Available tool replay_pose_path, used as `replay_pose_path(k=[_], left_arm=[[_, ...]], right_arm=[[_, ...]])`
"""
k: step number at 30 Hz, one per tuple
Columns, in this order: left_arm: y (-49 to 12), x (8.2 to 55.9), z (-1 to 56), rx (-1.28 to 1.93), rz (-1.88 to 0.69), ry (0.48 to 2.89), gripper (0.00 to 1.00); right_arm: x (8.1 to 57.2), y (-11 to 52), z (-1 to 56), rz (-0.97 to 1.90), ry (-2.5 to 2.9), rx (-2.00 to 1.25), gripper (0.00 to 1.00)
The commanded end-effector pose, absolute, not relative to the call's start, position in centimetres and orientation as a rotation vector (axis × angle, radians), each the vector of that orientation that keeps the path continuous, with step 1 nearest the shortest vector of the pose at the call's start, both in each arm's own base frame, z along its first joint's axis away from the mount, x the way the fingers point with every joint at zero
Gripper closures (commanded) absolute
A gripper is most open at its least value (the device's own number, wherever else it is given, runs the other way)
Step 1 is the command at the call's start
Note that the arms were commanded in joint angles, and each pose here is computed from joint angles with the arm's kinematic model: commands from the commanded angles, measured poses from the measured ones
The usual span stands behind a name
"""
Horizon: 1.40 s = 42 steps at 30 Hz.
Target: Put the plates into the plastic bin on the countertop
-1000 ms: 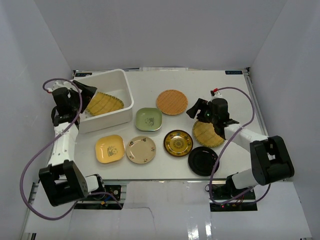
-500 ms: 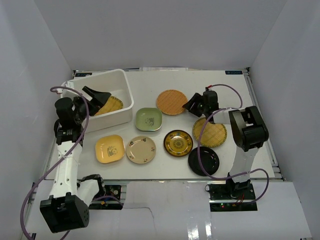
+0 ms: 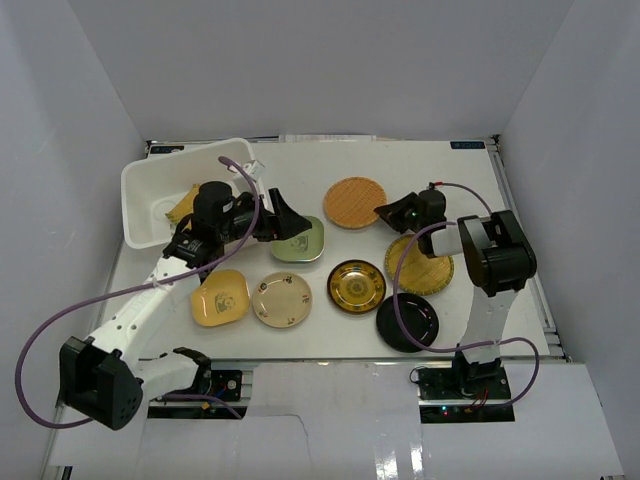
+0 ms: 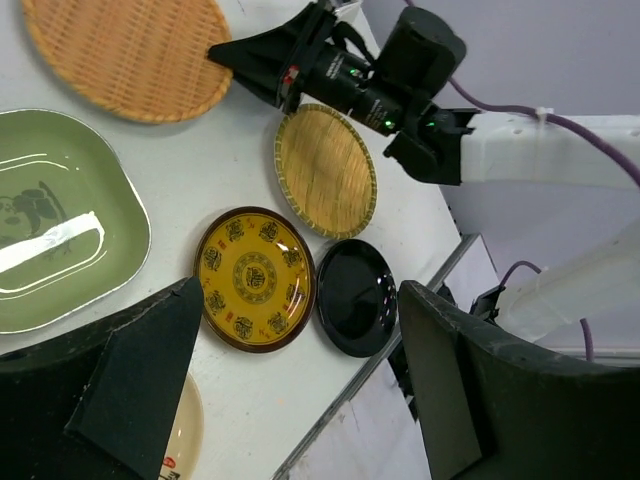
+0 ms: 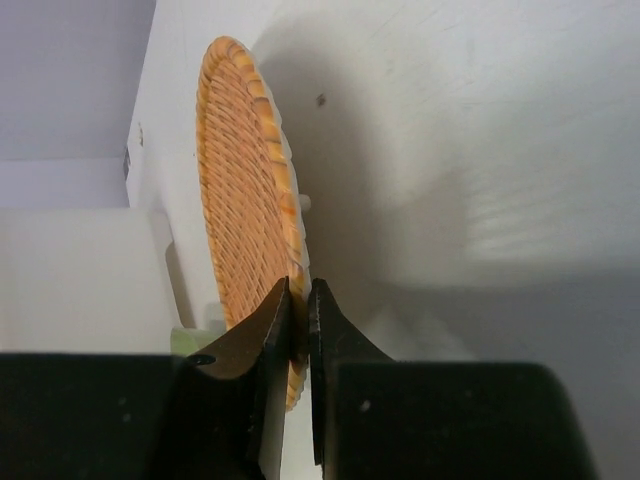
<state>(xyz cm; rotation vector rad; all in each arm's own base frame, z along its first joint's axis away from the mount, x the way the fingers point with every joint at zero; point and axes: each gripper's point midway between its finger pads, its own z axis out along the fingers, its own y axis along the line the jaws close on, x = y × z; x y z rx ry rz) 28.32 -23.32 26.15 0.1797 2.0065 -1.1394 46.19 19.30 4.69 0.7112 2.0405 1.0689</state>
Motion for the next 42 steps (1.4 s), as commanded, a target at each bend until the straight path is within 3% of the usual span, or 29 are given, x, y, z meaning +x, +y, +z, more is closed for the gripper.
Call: replay_pose_path(k=[1,4,16,24,32,37,38,40,42], left_arm=[[-24.5,29.8,26.8,0.196,-1.077,1.989,0.12],[-25.8,30.6,26.5,0.196,-1.068,1.995,0.13],[-27.7,37.1,21.5,0.056,-0.961,2.053,0.19],[-28.2,36.9,18.9,0.047,-1.000,2.082,0.26],[-30.1,35.4,21.7,0.112,-1.192,1.994,0.59],[-30.8,33.9,22.8,0.175,-1.291,1.976,0.63],[-30.8,33.5,23.0,0.181,-1.299,1.972,0.73],[-30.8,33.0,23.2,0.177,-1.324,1.971,0.81],[-31.0,32.3,24.1,0.209,-1.369,1.949,0.99]], right_arm=[[47.4,15.9,13.6,1.090,1.760,0.648,0.92],[46.1,15.4,15.7,1.084,1.739,0.571,0.92],[33.0,18.8,19.2,1.431,1.710,0.259,0.92],[29.9,19.1,20.7,1.477,1.683,0.162,0.92],[28.8,19.6,20.6,1.537,1.708,0.145,0.92],[28.6,19.8,20.9,1.560,1.710,0.132,0.92],[28.5,19.8,21.1,1.567,1.709,0.134,0.92],[28.4,19.9,21.1,1.576,1.714,0.127,0.92],[28.4,20.1,21.3,1.589,1.719,0.116,0.92]])
